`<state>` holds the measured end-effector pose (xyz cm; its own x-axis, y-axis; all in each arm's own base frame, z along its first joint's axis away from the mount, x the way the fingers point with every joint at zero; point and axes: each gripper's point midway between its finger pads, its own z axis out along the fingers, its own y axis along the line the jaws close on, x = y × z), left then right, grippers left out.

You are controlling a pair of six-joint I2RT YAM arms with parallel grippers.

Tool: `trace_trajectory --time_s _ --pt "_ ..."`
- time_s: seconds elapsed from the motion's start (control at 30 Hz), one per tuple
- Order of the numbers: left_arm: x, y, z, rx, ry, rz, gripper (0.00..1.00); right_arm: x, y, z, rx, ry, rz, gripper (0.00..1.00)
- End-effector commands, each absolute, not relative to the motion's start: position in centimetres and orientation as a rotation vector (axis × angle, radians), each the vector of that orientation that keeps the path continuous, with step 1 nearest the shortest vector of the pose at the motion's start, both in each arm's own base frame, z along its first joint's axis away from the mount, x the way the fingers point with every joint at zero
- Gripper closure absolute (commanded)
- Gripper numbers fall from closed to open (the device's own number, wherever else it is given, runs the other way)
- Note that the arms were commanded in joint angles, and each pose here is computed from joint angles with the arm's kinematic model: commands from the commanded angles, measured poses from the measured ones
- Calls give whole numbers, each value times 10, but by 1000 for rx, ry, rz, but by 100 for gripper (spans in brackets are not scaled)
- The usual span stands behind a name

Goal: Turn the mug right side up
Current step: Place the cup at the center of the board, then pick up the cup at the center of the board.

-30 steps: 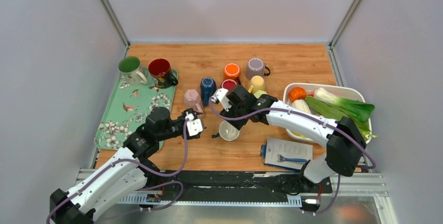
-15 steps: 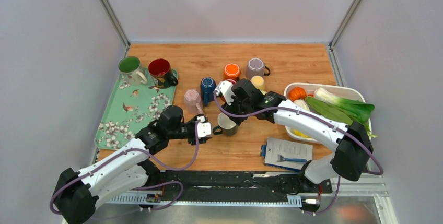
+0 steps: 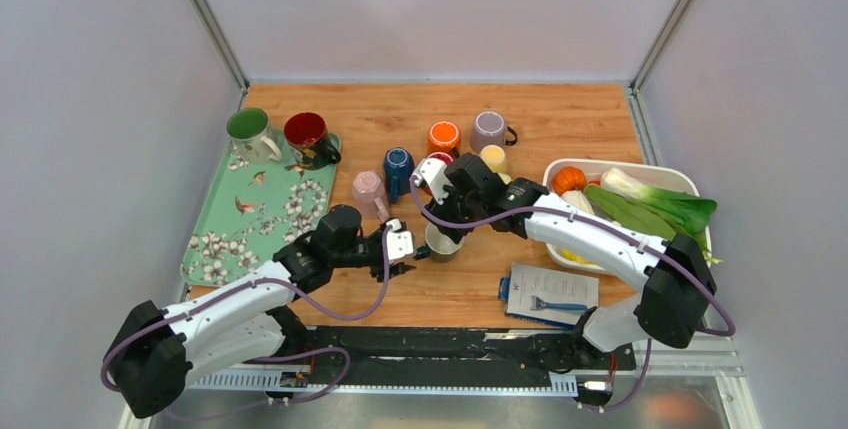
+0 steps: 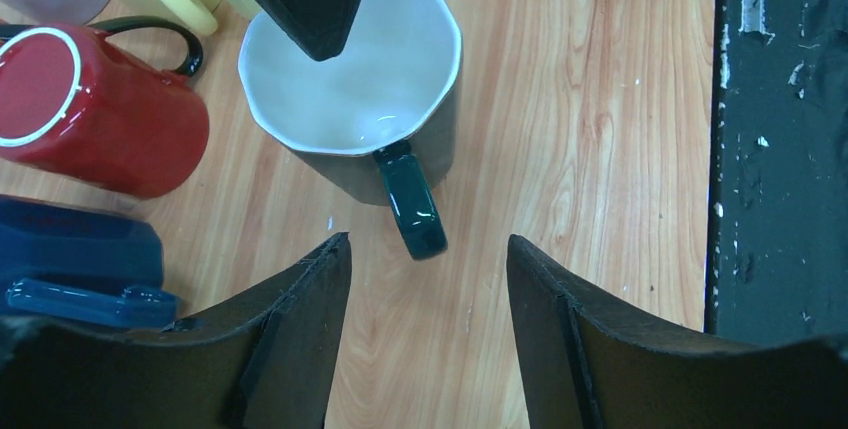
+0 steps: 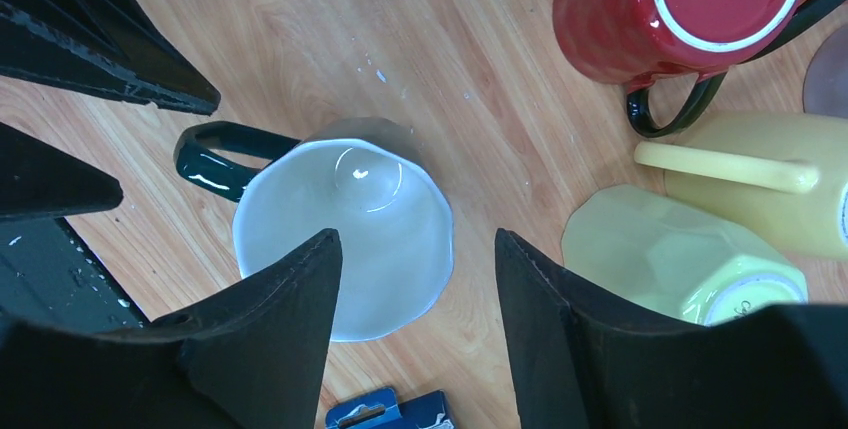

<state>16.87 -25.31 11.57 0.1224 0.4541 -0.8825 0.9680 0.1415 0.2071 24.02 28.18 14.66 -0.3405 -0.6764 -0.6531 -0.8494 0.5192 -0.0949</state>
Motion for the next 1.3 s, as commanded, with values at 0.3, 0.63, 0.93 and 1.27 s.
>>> trace_trajectory --time_s 0.3,0.63,0.93,1.27 --pt "191 -272 114 1338 1583 -619 37 295 249 263 -1013 1899 333 23" --pt "208 -297 96 1340 1703 -615 49 322 174 288 -745 1924 275 23" --pt "206 -305 89 1410 1749 -618 89 332 153 294 -637 1925 288 23" --pt "242 -240 245 1132 1571 -423 100 353 131 288 -550 1952 253 23"
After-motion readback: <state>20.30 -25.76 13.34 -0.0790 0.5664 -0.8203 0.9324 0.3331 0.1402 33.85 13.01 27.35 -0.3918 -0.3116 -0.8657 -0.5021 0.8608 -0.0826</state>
